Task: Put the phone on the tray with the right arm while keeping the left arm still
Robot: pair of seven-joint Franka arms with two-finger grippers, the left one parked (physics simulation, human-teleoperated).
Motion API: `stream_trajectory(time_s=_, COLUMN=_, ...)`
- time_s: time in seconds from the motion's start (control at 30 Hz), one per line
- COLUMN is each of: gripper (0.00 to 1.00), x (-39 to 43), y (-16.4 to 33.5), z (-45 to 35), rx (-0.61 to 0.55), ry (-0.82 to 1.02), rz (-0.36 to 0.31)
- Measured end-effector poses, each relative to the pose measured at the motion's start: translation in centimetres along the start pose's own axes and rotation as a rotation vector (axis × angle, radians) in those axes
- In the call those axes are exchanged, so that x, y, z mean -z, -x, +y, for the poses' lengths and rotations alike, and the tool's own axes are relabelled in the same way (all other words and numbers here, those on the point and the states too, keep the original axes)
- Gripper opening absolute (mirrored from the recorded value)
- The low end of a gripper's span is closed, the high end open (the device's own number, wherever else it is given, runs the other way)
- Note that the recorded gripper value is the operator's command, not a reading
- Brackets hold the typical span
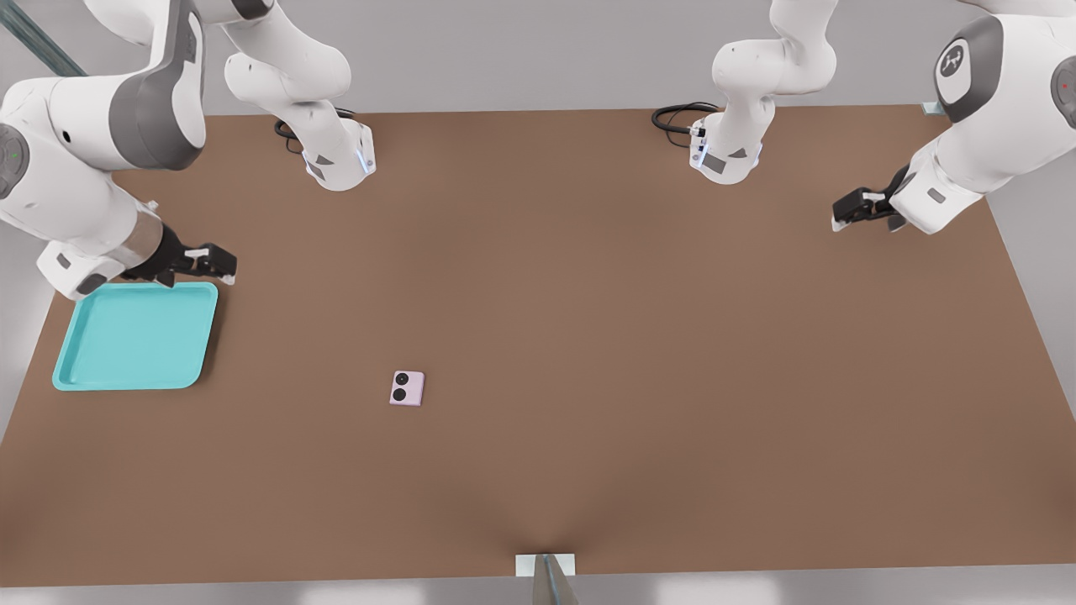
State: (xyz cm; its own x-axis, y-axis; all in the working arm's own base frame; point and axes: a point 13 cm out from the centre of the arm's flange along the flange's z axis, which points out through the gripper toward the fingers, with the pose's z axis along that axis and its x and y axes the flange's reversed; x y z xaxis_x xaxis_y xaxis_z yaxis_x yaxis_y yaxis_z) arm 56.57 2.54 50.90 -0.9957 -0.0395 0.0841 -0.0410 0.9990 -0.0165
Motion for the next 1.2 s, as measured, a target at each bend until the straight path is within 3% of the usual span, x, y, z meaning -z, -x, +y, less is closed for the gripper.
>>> stream_trajectory(time_s=0.13, gripper=1.00, x=-3.8, y=2.8, z=1.4, rx=0.025, ry=0.000, rz=0.016)
stream_trajectory(time_s=0.33, gripper=1.00, x=-20.6, y=8.5, z=13.4, rx=0.147, ry=-0.026, rz=0.092)
stream_trajectory(time_s=0.53, gripper=1.00, x=-31.3, y=11.2, z=19.6, rx=0.104, ry=-0.026, rz=0.054)
stream_trajectory(time_s=0.8, gripper=1.00, x=-43.4, y=9.4, z=19.7, rx=-0.033, ry=-0.010, rz=0.026)
stream_trajectory(time_s=1.0, gripper=1.00, x=-44.5, y=11.1, z=21.6, rx=-0.095, ry=0.037, rz=-0.076)
stream_trajectory(time_s=1.2, gripper=1.00, x=-44.9, y=12.3, z=21.0, rx=-0.170, ry=0.059, rz=-0.113)
